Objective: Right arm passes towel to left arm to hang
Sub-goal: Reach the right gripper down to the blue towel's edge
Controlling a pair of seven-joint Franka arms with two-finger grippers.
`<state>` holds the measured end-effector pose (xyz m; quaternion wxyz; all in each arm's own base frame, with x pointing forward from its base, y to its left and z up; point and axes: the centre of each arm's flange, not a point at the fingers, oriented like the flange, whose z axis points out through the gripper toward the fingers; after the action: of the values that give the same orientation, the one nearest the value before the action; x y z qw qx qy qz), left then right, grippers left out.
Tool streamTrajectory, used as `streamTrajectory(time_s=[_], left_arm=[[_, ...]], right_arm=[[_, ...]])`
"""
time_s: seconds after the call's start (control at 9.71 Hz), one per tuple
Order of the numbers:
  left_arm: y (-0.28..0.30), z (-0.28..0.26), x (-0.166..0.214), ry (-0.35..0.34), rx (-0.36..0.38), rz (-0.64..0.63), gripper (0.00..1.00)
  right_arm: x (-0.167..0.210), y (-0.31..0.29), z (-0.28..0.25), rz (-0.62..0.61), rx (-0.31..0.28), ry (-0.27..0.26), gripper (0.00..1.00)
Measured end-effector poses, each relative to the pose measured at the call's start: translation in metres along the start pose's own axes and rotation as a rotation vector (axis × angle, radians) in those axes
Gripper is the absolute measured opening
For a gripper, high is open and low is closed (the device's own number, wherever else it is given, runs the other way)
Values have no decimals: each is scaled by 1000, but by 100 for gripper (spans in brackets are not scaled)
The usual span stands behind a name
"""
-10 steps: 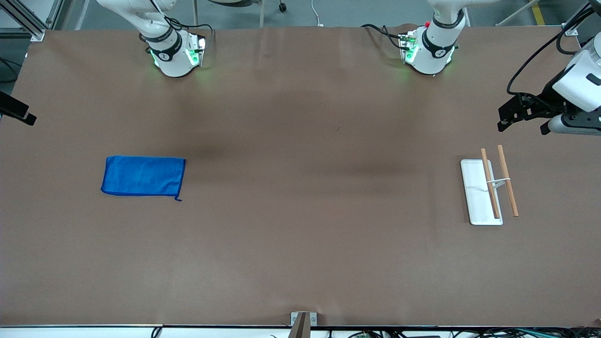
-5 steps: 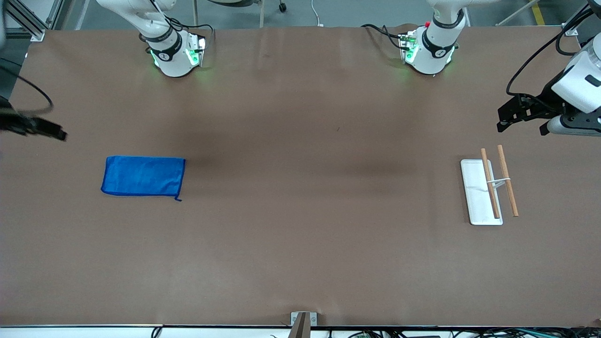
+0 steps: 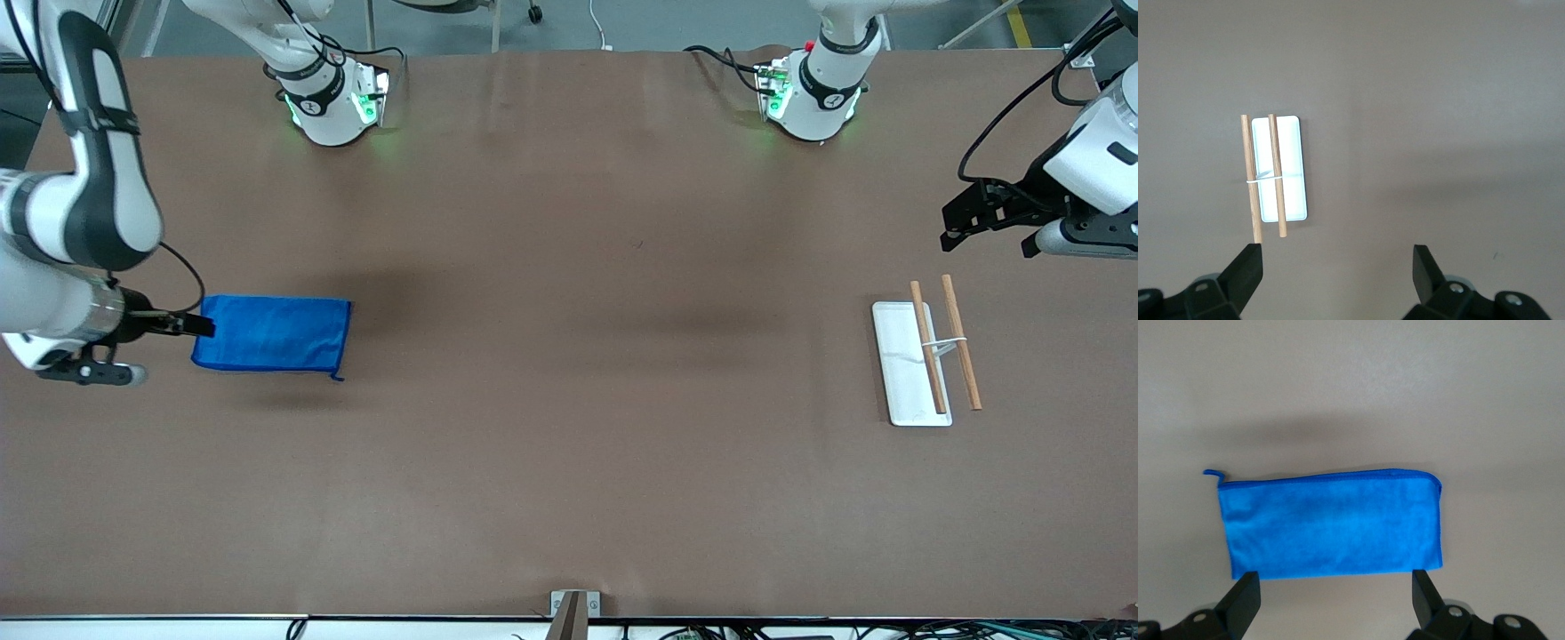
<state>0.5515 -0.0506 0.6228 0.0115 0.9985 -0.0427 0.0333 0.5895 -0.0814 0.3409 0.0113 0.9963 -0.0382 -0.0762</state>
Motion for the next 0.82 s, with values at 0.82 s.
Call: streamTrajectory(time_s=[0.82], left_arm=[[0,-1,0,3,0,0,99]], right_arm=[[-31,3,152,-2,-4,89,100]])
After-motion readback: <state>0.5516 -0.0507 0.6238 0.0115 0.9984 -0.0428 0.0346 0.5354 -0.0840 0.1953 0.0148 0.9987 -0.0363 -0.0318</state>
